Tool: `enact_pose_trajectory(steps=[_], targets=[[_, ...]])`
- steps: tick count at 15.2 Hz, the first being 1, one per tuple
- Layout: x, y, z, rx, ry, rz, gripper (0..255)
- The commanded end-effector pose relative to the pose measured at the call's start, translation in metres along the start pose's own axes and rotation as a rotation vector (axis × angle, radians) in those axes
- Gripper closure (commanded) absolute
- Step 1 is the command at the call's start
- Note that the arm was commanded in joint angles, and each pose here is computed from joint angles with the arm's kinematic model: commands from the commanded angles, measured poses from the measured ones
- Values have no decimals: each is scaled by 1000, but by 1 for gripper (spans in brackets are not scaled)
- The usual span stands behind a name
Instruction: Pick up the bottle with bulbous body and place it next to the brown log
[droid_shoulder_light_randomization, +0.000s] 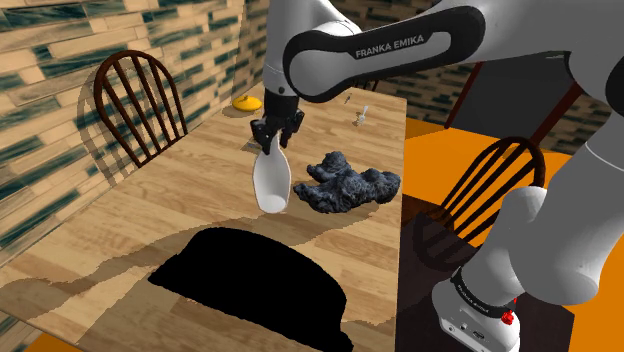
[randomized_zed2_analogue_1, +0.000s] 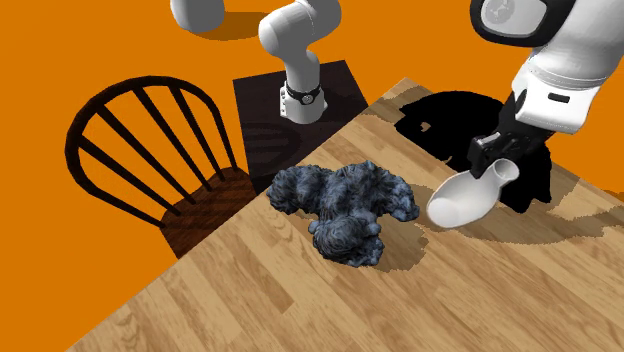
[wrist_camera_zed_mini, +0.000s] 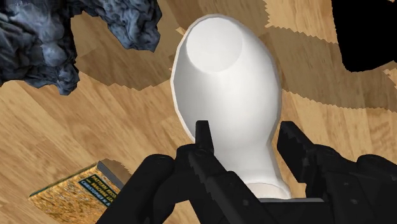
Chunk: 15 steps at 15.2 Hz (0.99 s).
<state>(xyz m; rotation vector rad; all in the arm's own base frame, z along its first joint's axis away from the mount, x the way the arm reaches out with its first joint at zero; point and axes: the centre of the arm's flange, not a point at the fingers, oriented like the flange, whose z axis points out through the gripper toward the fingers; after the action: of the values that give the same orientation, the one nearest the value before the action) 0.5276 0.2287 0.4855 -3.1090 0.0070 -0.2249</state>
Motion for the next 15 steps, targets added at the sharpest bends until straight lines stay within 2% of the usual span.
enact_pose_trajectory(steps=[1, 8, 15], targets=[[-2, 0, 10, 1, 1, 0, 255], [-8, 1, 49, 1, 1, 0, 255], [-8, 1, 49, 1, 1, 0, 255]])
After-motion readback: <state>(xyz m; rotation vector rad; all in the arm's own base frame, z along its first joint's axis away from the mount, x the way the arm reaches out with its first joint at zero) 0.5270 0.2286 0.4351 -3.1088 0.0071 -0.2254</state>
